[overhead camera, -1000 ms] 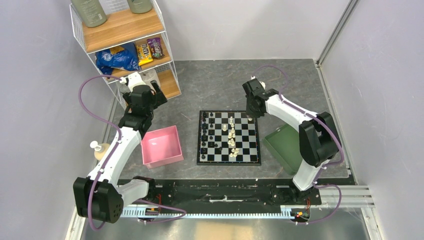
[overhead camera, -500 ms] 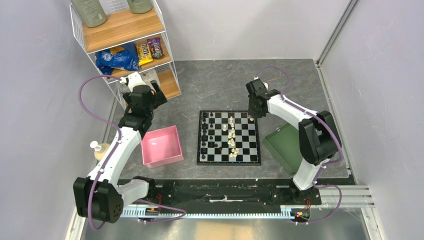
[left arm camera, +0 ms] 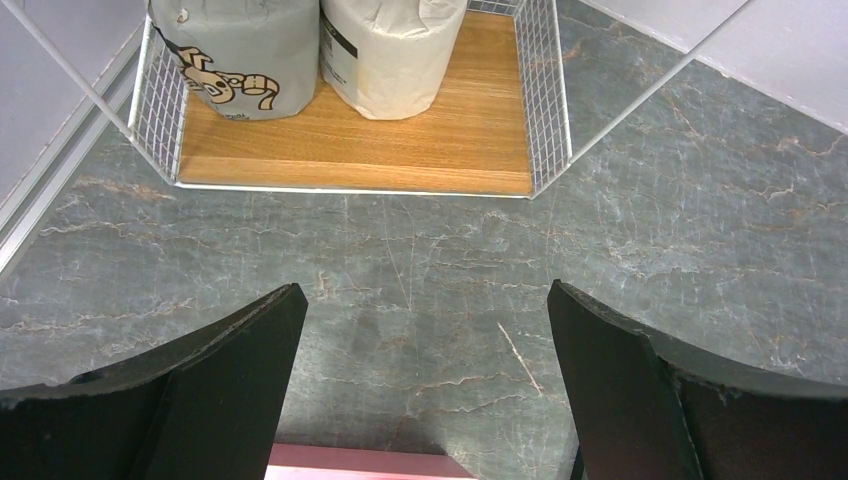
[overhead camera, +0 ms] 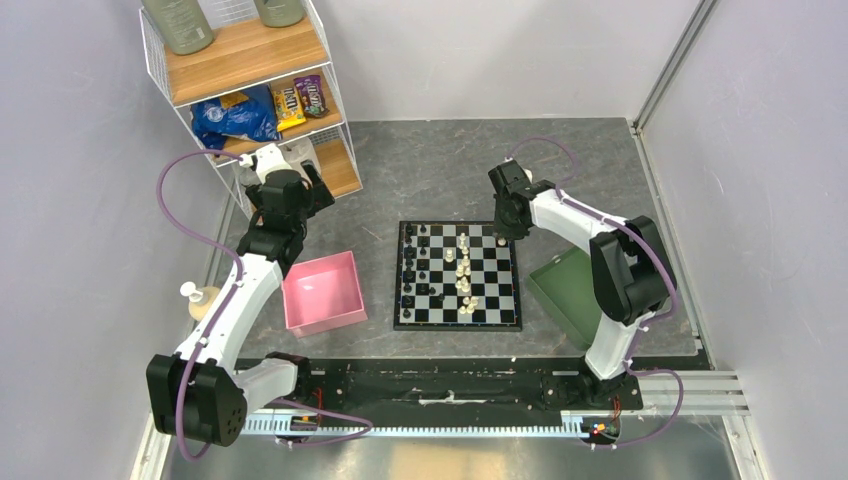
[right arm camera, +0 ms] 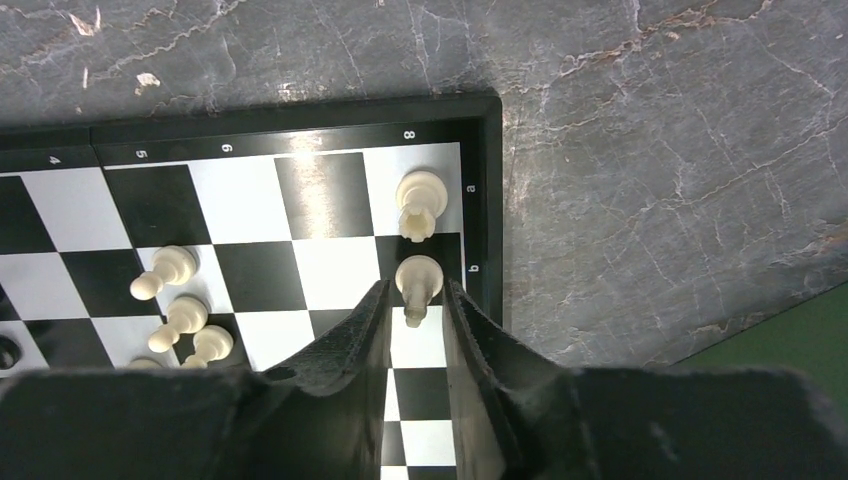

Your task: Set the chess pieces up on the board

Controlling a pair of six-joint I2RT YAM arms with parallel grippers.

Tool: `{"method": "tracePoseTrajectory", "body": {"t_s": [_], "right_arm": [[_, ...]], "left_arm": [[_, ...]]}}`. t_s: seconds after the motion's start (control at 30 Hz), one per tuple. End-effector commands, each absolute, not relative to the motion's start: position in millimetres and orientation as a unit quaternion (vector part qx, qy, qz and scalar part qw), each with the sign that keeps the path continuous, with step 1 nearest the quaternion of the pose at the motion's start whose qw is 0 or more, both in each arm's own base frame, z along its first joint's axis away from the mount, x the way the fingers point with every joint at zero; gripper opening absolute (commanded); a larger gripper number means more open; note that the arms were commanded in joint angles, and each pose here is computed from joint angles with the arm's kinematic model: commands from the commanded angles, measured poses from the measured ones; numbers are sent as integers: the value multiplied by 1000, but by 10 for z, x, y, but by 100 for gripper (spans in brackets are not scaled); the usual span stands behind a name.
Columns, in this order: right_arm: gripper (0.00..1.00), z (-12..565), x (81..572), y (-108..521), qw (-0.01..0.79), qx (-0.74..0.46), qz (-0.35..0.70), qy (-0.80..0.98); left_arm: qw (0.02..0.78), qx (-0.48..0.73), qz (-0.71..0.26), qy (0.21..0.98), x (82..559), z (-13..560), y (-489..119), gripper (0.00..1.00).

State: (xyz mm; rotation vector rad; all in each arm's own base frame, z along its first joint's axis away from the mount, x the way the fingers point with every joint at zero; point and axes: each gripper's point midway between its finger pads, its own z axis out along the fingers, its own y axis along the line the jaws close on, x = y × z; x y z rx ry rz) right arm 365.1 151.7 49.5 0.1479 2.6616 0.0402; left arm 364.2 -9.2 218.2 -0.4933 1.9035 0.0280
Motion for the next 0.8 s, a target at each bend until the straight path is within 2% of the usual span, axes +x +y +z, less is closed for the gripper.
{"method": "tracePoseTrajectory", "body": {"t_s": [0.0, 0.33, 0.5, 0.77], "right_arm": [[37, 511, 3694, 1522, 242, 53, 16, 969], [49, 1108, 3693, 1591, 291, 40, 51, 954], [50, 1326, 3650, 1862, 309, 18, 76, 948], [50, 1267, 3500, 2479, 289, -43, 112, 950]], "left_arm": [[567, -206, 9, 798, 3689, 2241, -89, 100], [567, -206, 8, 798, 3690, 2255, -93, 100], [567, -205, 6, 798, 3700, 2267, -102, 100], [570, -205, 9, 795, 3695, 2307, -87, 100]]}}
